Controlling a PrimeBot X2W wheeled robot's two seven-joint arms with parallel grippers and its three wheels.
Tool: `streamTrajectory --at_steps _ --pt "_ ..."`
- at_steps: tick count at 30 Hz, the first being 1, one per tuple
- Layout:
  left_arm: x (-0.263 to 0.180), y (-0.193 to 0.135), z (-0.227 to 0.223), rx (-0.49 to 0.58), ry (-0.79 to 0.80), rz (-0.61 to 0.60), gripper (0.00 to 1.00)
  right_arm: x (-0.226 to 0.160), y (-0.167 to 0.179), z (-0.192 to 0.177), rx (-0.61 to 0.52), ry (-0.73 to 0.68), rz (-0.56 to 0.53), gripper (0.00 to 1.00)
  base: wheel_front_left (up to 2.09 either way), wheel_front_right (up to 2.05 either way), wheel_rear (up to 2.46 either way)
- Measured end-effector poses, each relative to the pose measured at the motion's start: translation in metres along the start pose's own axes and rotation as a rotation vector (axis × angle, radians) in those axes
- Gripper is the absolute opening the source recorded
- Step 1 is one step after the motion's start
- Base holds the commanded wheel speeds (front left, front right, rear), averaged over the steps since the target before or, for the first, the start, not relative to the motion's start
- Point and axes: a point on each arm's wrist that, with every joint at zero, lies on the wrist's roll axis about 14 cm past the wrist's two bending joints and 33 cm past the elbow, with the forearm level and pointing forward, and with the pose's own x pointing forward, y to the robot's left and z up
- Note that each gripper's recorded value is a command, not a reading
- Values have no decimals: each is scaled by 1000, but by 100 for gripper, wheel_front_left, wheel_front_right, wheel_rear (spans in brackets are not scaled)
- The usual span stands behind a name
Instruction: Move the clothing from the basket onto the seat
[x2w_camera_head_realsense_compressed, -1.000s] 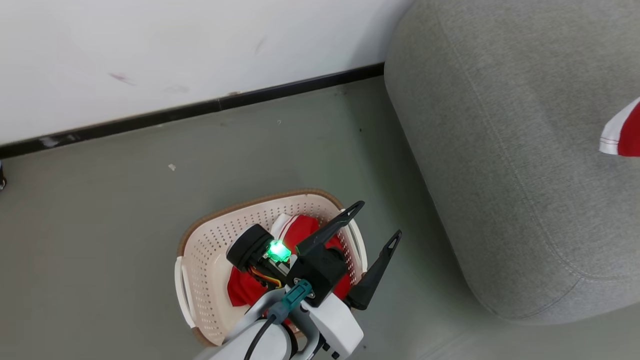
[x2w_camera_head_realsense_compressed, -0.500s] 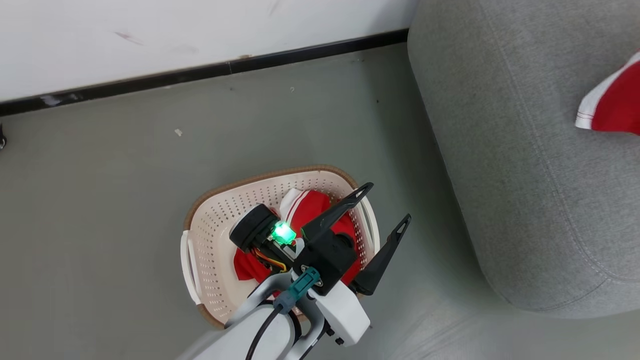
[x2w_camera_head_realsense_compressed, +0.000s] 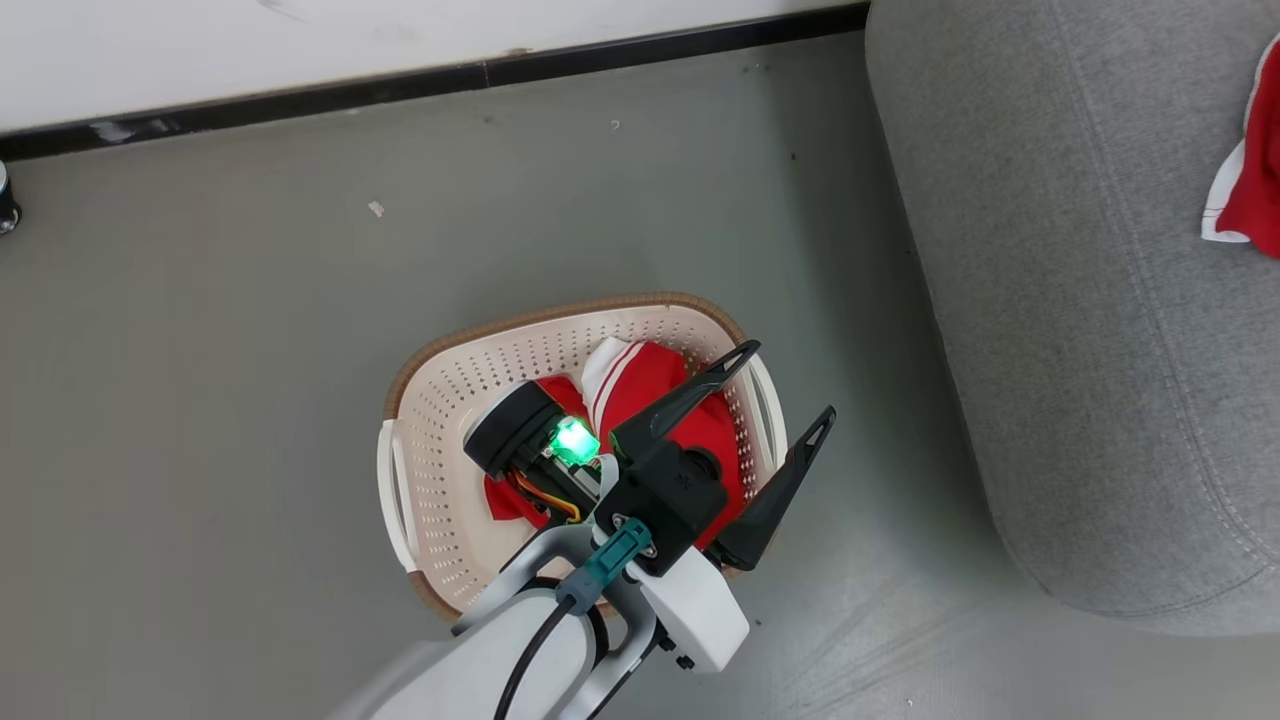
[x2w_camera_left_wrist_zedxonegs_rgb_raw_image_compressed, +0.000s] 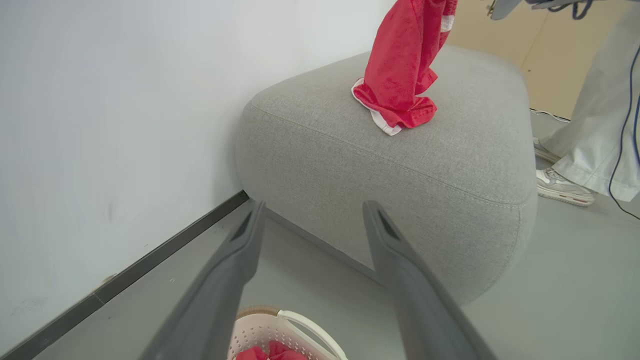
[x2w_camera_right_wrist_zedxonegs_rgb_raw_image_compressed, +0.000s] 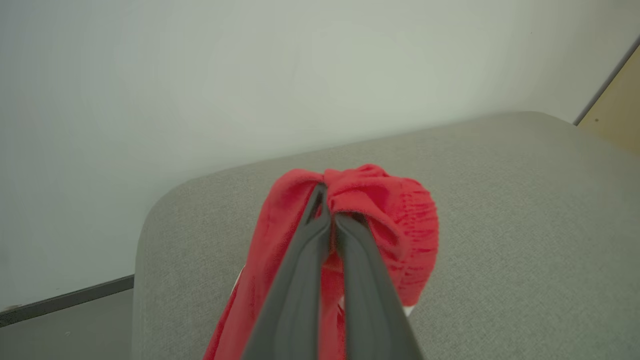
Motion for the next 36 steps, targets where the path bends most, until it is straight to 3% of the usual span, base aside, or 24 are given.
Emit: streamTrajectory --at_steps 7,15,17,19,36 --pt "1 8 -8 -2 12 14 100 -3 35 -46 23 95 47 0 0 0 0" --pt "6 15 -8 5 4 9 100 -13 44 -81 40 173 44 0 0 0 0" --pt "7 15 -9 6 1 8 100 -15 45 -83 54 175 38 41 0 0 0" --pt "8 15 -9 6 0 6 100 -17 43 -84 57 177 31 99 0 0 0" --pt "9 13 7 28 -59 9 100 -52 65 -71 109 98 94 100 0 0 0"
